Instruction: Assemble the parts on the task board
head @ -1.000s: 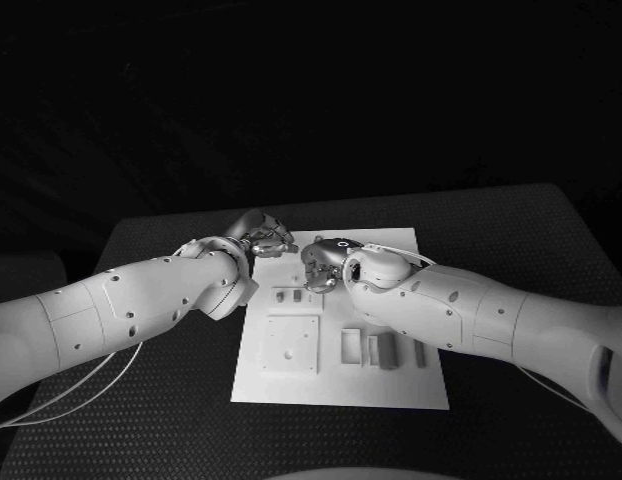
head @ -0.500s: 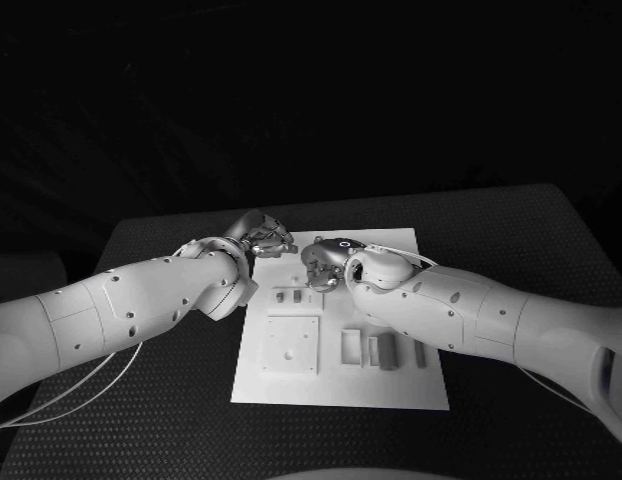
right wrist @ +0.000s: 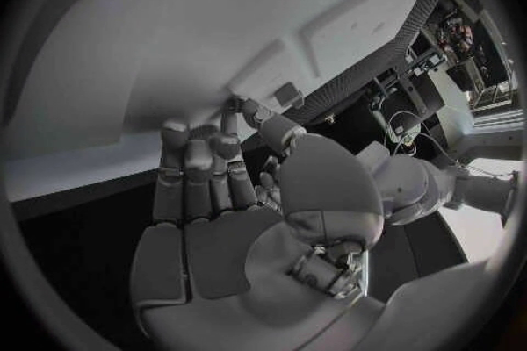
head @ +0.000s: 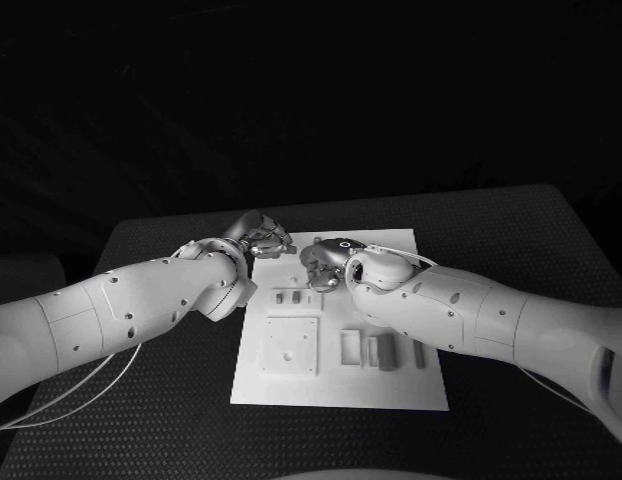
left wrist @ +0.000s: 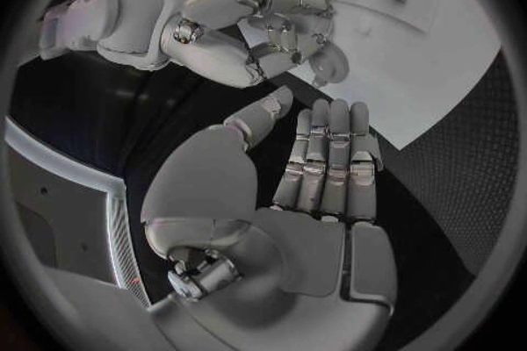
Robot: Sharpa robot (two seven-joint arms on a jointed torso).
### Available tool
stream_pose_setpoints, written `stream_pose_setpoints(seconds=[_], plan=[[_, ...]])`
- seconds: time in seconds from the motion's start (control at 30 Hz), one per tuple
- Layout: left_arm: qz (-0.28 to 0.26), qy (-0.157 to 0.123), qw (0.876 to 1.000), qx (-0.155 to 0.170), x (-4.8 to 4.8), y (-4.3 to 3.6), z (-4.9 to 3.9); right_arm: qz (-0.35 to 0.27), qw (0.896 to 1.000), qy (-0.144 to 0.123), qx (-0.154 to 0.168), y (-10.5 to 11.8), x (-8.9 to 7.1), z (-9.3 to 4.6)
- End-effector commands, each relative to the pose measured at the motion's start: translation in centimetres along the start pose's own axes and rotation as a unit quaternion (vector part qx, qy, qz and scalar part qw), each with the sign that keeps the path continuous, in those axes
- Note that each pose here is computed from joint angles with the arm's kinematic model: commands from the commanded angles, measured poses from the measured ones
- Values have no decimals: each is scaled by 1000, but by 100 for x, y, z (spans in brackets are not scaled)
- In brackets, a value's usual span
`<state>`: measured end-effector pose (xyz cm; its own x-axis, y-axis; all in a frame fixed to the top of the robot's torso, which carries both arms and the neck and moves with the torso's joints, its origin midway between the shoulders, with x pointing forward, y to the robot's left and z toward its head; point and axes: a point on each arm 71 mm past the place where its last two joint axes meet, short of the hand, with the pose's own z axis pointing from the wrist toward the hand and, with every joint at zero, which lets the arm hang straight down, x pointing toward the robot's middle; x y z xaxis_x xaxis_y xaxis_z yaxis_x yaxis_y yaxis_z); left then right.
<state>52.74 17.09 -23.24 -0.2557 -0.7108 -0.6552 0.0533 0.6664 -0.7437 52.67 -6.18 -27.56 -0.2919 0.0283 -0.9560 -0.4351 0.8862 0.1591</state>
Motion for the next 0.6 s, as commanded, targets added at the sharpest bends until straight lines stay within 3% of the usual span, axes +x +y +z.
stream_pose_setpoints(seconds=[0.03, 0.6], plan=[[-3, 4, 1000, 5, 6, -23, 3, -26, 1000, 11, 9, -54, 45, -9], [-3, 2, 1000, 5, -8, -9, 0, -43, 999, 8, 18, -141, 39, -42]])
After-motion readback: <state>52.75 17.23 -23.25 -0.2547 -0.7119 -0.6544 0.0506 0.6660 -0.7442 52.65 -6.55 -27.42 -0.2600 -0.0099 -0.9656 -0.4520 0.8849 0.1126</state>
